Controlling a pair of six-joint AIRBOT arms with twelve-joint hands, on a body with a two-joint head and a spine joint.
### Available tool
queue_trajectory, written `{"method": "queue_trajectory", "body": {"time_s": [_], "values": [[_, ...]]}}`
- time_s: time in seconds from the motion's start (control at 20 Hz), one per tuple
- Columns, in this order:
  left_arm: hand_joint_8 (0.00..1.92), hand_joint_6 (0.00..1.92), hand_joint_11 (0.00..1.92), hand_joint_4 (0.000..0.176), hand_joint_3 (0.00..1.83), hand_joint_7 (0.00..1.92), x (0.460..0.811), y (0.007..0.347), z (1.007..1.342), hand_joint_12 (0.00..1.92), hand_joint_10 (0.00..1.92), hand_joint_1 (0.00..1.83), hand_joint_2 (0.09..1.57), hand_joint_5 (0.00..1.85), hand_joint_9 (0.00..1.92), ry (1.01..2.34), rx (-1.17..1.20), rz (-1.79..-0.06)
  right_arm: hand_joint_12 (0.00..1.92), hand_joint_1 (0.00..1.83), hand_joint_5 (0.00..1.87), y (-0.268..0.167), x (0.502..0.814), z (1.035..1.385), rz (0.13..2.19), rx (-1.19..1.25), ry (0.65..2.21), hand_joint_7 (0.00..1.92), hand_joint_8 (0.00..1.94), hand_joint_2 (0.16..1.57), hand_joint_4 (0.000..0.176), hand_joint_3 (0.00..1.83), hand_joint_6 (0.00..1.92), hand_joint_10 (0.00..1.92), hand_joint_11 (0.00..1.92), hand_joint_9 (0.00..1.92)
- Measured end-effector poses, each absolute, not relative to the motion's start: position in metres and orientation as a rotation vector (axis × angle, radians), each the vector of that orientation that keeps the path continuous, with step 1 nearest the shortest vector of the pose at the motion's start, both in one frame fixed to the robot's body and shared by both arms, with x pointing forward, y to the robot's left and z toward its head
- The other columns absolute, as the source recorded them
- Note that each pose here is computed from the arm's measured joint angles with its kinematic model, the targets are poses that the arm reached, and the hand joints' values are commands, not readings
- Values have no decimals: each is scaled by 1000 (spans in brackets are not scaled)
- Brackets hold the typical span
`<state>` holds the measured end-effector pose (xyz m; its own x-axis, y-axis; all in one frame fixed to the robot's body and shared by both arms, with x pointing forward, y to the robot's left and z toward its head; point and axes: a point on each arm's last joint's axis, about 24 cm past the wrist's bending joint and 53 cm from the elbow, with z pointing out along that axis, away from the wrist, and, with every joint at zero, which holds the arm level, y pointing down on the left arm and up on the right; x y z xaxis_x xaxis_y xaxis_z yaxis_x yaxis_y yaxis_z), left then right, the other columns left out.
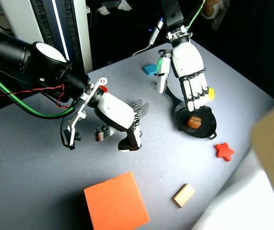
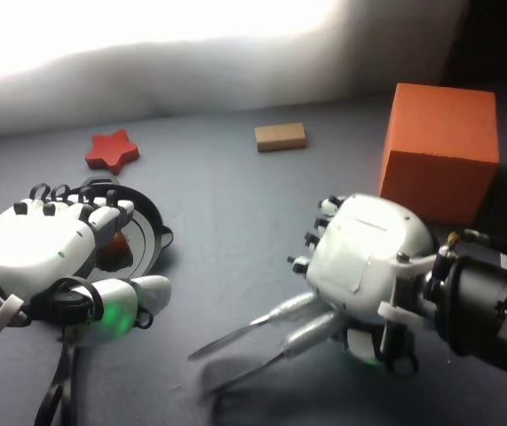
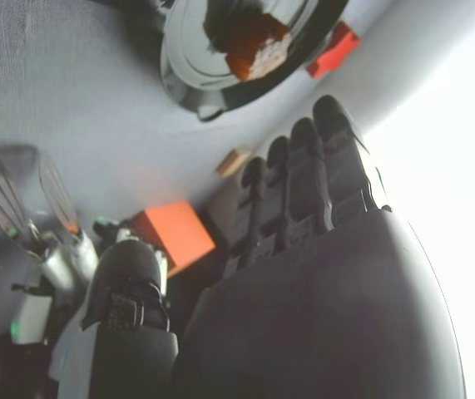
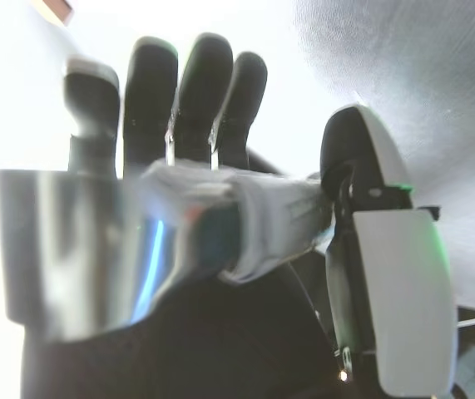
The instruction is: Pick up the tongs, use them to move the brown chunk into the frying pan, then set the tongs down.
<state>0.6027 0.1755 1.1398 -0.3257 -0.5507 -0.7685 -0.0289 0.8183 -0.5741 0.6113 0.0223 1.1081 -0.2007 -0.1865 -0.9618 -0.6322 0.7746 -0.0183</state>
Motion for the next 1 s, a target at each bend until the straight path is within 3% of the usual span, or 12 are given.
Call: {"method": "queue_trajectory", "body": {"time_s": [0.05,0.1,0.15,0.2,0.25,0.35,0.45,0.7,0.85,0.9,1.0], "values": [[7,8,0,5,0,110,603,176,1140,327,12,35,1316,114,88,1842,-441,-559,1299,232,215,21,610,1103,443,-667,1751,426,181,1289,0,0,487,551,5,288],[7,8,0,5,0,110,604,177,1140,327,12,35,1316,114,88,1841,-442,-558,1299,232,215,21,610,1103,442,-667,1750,426,181,1289,0,0,487,551,5,288],[3,3,0,7,0,105,604,177,1140,286,6,15,1317,96,79,1840,-442,-557,921,151,76,20,610,1102,438,-667,1751,267,50,1211,0,0,264,320,0,146],[3,3,0,7,0,105,605,178,1140,286,6,15,1317,96,79,1839,-442,-555,921,151,76,20,610,1102,432,-672,1746,267,50,1211,0,0,264,320,0,146],[0,0,0,7,0,102,607,181,1140,317,6,4,1313,86,89,1835,-446,-549,146,83,1,17,610,1099,427,-671,1751,62,3,1076,0,0,10,88,0,35],[1,4,0,0,1,111,607,181,1141,344,4,24,1317,108,96,1833,-447,-547,5,134,0,12,612,1098,412,-660,1754,4,0,1014,0,0,0,8,0,2],[0,3,0,0,1,84,607,181,1141,266,0,0,1321,110,64,1834,-446,-549,0,187,0,9,614,1101,402,-649,1750,0,0,976,0,0,0,0,0,0],[1,1,0,8,0,83,609,177,1149,282,2,0,1320,94,65,1815,-456,-571,0,255,0,9,603,1105,408,-663,1744,0,0,920,0,0,0,0,0,0],[4,4,0,12,1,91,609,168,1153,228,2,14,1324,97,67,1806,-457,-599,4,134,14,5,597,1110,406,-662,1753,45,17,992,0,0,6,16,9,39],[11,19,0,7,1,148,608,166,1154,330,12,34,1326,169,109,1807,-458,-606,537,139,195,3,597,1110,407,-644,1777,270,3,1046,0,0,3,7,1,228],[11,35,0,0,2,223,606,161,1156,522,24,130,1337,289,191,1807,-466,-623,1083,212,456,-8,601,1117,395,-581,1841,564,36,1071,0,0,70,70,0,473]]}}
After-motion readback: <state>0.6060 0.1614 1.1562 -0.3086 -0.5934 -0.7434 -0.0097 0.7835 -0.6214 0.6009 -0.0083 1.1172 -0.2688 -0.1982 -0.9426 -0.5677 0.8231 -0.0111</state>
